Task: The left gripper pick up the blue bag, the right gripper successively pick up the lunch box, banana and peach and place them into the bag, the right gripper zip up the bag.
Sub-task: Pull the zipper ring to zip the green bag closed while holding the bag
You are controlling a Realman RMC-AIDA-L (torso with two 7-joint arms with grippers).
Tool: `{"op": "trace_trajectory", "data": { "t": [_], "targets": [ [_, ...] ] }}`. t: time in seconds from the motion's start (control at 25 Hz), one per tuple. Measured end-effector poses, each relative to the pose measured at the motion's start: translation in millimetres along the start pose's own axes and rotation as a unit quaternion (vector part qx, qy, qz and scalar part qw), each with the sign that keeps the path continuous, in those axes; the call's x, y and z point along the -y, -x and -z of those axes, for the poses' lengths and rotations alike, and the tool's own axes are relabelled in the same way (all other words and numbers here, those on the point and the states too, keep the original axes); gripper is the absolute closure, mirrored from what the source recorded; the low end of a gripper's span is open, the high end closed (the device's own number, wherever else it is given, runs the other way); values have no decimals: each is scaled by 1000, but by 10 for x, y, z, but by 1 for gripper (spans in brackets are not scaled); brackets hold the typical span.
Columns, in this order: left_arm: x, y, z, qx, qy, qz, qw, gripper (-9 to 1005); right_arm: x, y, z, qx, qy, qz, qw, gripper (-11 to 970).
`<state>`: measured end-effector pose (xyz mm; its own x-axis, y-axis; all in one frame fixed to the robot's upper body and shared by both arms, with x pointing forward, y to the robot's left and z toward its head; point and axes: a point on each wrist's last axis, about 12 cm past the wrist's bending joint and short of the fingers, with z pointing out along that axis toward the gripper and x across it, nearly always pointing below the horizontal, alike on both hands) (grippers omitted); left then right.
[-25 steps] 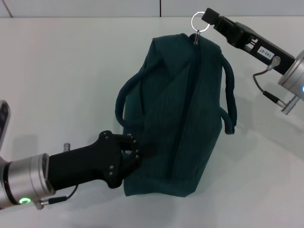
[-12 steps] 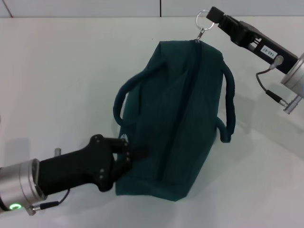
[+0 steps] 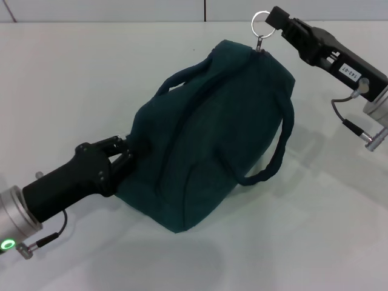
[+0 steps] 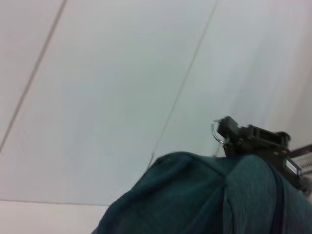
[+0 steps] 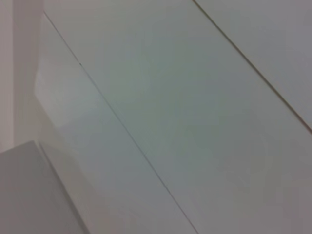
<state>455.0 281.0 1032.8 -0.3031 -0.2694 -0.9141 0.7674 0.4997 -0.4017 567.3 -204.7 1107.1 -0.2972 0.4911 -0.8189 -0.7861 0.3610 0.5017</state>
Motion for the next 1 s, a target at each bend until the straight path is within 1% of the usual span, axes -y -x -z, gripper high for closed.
{"op": "trace_trajectory", "data": {
  "t": [0.12,0.36,0.52,0.64,0.72,0.8,0.84,0.88,0.96,1.0],
  "targets": [
    [8,-4,21,4,2,1,1000,888,-1,-4,8,0,0,-1,1000,954],
    [19,49,69,15,-4,-10,1000,705,1,1,12,1,0,-1,1000,954],
    [1,185,161,48,1,-3,999,521,-1,6,10,3,1,0,1000,954],
    [-73,385,199,48,-3,13,999,411,-3,18,10,8,1,-1,1000,954],
    [-116,561,167,19,-23,23,999,348,-4,22,5,9,2,-1,1000,954],
    [-142,754,86,-16,-46,25,999,284,-7,33,-17,9,4,0,1000,954],
    [-144,881,10,-42,-60,22,997,286,-7,39,-26,11,5,1,1000,954],
    [-143,959,-41,-56,-67,20,996,287,-7,44,-33,11,6,1,1000,954],
    [-101,1229,-237,-110,-88,6,990,290,-5,55,-44,14,6,1,1000,954],
    [-80,1316,-307,-126,-91,1,988,292,-4,59,-51,14,6,1,1000,954]
  ]
}}
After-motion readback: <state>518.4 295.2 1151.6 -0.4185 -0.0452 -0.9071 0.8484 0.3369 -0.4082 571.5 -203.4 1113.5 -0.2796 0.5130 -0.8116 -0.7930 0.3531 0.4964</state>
